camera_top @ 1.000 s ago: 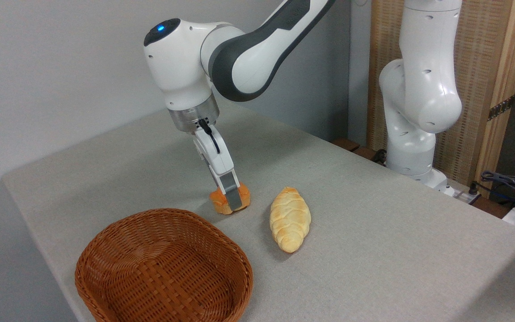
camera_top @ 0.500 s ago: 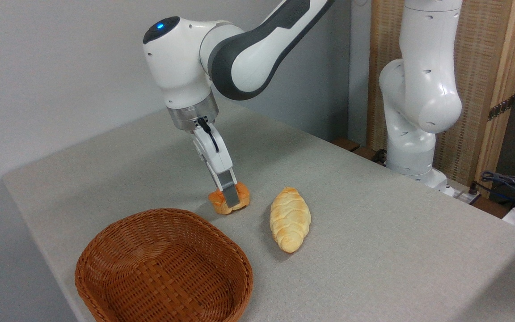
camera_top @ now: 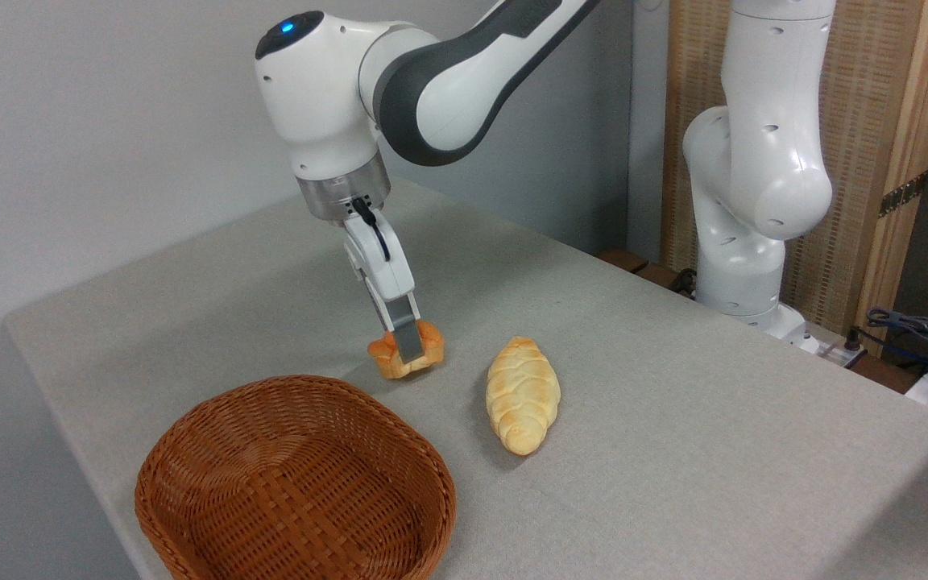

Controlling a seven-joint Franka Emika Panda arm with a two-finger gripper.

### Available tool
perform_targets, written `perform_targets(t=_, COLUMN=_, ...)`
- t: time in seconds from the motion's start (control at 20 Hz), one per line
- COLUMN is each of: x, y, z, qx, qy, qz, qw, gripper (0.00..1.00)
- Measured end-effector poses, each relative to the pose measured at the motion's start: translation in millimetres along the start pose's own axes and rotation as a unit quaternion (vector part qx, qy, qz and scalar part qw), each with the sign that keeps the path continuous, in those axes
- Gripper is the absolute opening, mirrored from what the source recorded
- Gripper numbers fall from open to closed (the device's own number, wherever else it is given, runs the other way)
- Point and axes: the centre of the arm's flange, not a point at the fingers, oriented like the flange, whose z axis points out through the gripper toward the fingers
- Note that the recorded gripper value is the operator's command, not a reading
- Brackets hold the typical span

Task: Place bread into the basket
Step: 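Lift the orange roll and carry it over the wicker basket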

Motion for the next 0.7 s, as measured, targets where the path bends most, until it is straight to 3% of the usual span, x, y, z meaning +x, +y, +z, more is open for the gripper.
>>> perform_targets(t=0.3, x=5, y=-4, z=-26, qx=0.016, qy=0.017, qz=0.0, qw=0.9997, gripper=0.54)
perform_targets(t=0.5, x=5, y=-15, z=-64, qx=0.036, qy=0.053, qz=-0.011, qw=0.9979, gripper=0.54)
perform_targets(t=0.7, x=-13, y=-41, z=-98, qx=0.063, qy=0.082, qz=-0.039, qw=0.9938, gripper=0.55)
